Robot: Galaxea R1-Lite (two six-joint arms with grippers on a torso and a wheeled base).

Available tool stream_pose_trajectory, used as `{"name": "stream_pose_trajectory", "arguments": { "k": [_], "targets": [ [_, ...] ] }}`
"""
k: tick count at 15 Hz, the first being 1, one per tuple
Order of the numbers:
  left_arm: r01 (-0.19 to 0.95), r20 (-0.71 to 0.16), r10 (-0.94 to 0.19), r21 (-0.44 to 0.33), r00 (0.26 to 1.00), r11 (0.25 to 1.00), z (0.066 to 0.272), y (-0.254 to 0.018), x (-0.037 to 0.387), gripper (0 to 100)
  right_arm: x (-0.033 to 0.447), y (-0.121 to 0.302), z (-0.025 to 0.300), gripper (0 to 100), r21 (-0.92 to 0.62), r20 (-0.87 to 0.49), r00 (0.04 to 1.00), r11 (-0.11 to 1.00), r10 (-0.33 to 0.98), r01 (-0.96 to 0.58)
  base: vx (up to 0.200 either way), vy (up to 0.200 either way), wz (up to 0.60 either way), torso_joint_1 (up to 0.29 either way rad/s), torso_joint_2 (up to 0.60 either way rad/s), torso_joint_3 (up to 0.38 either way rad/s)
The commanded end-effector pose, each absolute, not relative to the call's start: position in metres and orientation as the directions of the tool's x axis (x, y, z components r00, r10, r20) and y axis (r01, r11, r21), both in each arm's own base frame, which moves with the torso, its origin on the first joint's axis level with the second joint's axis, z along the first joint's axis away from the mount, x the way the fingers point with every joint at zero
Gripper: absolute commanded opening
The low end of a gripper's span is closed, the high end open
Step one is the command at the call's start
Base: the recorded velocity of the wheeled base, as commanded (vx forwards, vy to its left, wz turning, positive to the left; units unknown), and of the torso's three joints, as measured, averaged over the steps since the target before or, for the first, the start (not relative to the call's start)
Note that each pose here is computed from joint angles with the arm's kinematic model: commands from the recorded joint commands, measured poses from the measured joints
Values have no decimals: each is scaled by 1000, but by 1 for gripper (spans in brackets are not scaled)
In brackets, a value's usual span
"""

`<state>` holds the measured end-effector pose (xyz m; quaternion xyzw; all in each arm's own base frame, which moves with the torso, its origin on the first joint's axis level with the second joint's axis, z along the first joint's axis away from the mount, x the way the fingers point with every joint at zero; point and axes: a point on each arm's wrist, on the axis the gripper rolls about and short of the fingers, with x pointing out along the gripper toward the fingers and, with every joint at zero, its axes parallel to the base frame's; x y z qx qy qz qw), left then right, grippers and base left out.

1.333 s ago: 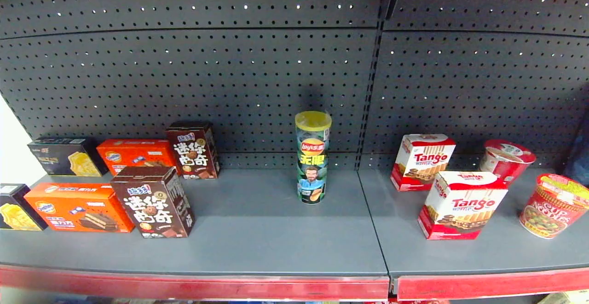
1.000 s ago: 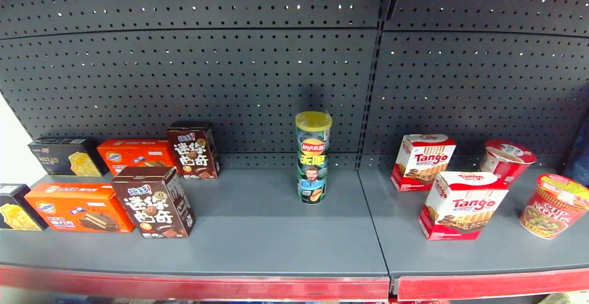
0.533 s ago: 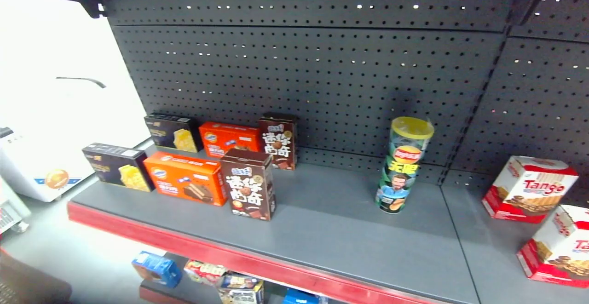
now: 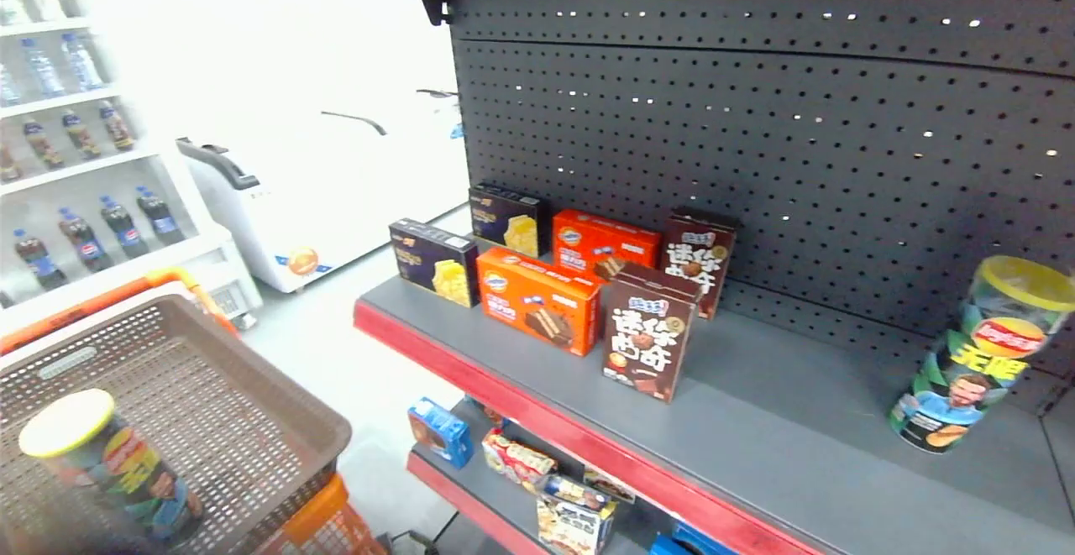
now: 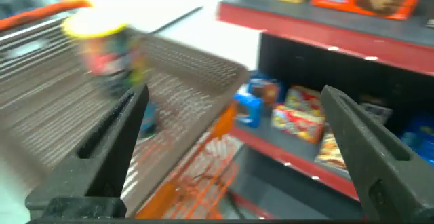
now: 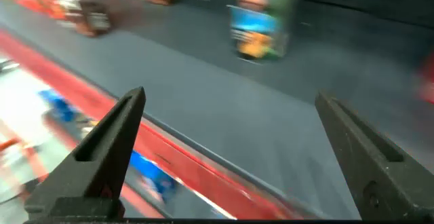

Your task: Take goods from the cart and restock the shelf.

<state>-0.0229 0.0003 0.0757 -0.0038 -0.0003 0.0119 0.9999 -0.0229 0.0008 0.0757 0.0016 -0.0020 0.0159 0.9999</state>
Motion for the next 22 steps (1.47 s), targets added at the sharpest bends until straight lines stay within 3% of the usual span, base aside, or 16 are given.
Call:
{"name": "stream_pose_trajectory", "arguments": {
  "k": [1, 4, 9, 10, 11, 12, 13, 14, 15, 17, 19, 21, 22],
  "targets": [
    [-25, 0, 25, -8, 1000, 1000, 75, 0, -23, 100, -23, 1, 76, 100, 3, 3, 999, 999, 32, -32, 0, 0, 600, 2, -2, 7],
    [-25, 0, 25, -8, 1000, 1000, 75, 0, -23, 100, -23, 1, 76, 100, 3, 3, 999, 999, 32, -32, 0, 0, 600, 4, 1, 4],
    [-58, 0, 58, -2, 998, 998, 75, 1, -23, 100, -23, 1, 76, 100, 5, 3, 1000, 1000, 31, -31, 0, 0, 0, 0, 0, 0],
    [-120, 55, 118, 29, 992, 992, 91, 2, -28, 100, -23, 1, 76, 100, 5, 3, 1000, 1000, 31, -31, 0, 0, 0, 0, 0, 0],
    [-125, 103, 115, 94, 988, 988, 122, 2, -36, 100, -23, 1, 76, 100, 5, 3, 1000, 1000, 31, -31, 0, 0, 0, 0, 0, 0],
    [-114, 55, 107, 135, 993, 984, 143, 2, -34, 100, -23, 1, 76, 100, 5, 3, 1000, 1000, 31, -31, 0, 0, 0, 0, 0, 0],
    [-94, -38, 103, 187, 994, 978, 203, 3, -28, 100, -23, 1, 76, 100, 5, 3, 1000, 1000, 31, -31, 0, 0, 0, 0, 0, 0],
    [-93, -88, 113, 203, 990, 975, 223, 3, -21, 100, -23, 1, 76, 100, 5, 3, 1000, 1000, 31, -31, 0, 0, 0, 0, 0, 0],
    [-112, -235, 163, 217, 958, 970, 250, 3, 4, 100, -23, 1, 76, 100, 4, 3, 999, 999, 32, -32, 0, 0, 0, 0, 0, 0],
    [-130, -359, 205, 222, 910, 966, 261, 6, 44, 100, -23, 1, 76, 100, 5, 3, 1000, 1000, 31, -31, 0, 0, 0, 0, 0, 0],
    [-124, -397, 182, 168, 900, 978, 262, 8, 85, 100, -23, 1, 76, 100, 5, 3, 1000, 1000, 31, -31, 0, 0, 0, 0, 0, 0],
    [-51, -473, 64, 40, 879, 998, 252, 25, 129, 100, -23, 1, 76, 100, 4, 3, 999, 999, 32, -32, 0, 0, 0, 0, 0, 0],
    [89, -512, -91, -29, 854, 996, 236, 36, 150, 100, -23, 1, 76, 100, 5, 3, 1000, 1000, 31, -31, 0, 0, 0, 0, 0, 0]
  ]
}}
